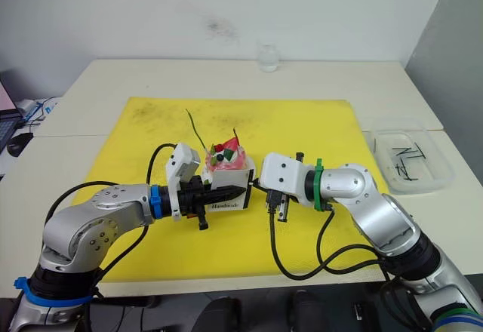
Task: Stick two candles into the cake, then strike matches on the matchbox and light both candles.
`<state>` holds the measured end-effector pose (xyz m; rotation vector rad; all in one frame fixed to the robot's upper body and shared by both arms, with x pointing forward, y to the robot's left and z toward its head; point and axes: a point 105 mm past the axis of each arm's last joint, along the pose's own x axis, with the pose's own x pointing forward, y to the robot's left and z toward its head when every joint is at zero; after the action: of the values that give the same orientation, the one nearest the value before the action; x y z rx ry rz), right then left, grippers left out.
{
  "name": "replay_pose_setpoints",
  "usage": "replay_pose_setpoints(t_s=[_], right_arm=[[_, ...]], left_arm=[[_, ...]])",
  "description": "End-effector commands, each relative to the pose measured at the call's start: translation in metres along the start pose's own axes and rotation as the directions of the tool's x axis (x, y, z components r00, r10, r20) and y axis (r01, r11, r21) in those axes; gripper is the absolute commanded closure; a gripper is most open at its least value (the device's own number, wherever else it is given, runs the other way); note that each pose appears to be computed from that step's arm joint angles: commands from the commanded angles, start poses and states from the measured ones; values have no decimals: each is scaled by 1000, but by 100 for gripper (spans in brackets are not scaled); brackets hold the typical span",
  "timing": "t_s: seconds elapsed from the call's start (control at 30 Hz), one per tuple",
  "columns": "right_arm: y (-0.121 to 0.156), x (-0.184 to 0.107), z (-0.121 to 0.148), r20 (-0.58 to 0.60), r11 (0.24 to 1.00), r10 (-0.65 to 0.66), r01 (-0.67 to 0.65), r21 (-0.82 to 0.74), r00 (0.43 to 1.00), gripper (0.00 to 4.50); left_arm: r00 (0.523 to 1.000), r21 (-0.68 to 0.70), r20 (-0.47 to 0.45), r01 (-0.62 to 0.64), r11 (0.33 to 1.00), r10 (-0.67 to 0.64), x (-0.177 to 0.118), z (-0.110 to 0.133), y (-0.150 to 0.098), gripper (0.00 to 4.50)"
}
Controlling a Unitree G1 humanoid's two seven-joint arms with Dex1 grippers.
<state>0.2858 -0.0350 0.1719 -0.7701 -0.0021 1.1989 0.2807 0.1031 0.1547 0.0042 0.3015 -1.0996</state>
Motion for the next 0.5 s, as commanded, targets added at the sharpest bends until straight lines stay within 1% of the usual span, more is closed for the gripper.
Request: replay_pose_setpoints(t_s=[0.03, 0.1, 0.2, 0.3, 0.5], right_arm=[[20, 7, 0, -7, 990, 125, -125, -60, 992, 448], [30, 4, -4, -31, 977, 194, -196, -82, 980, 448], [40, -12, -8, -66, 958, 263, -269, -99, 963, 448], [34, -20, -2, -52, 963, 249, -253, -97, 967, 448], [17, -24, 6, -17, 984, 166, -166, -68, 986, 448]], left_arm=[[997, 96, 58, 53, 994, -58, 6, 21, -13, 450], [998, 134, 64, 21, 991, -30, 4, 26, -7, 450], [996, 218, 63, -71, 973, 59, -14, 39, 14, 450], [996, 230, 49, -85, 969, 76, -24, 41, 17, 450], [997, 190, 10, -77, 979, 77, -29, 24, 11, 450]])
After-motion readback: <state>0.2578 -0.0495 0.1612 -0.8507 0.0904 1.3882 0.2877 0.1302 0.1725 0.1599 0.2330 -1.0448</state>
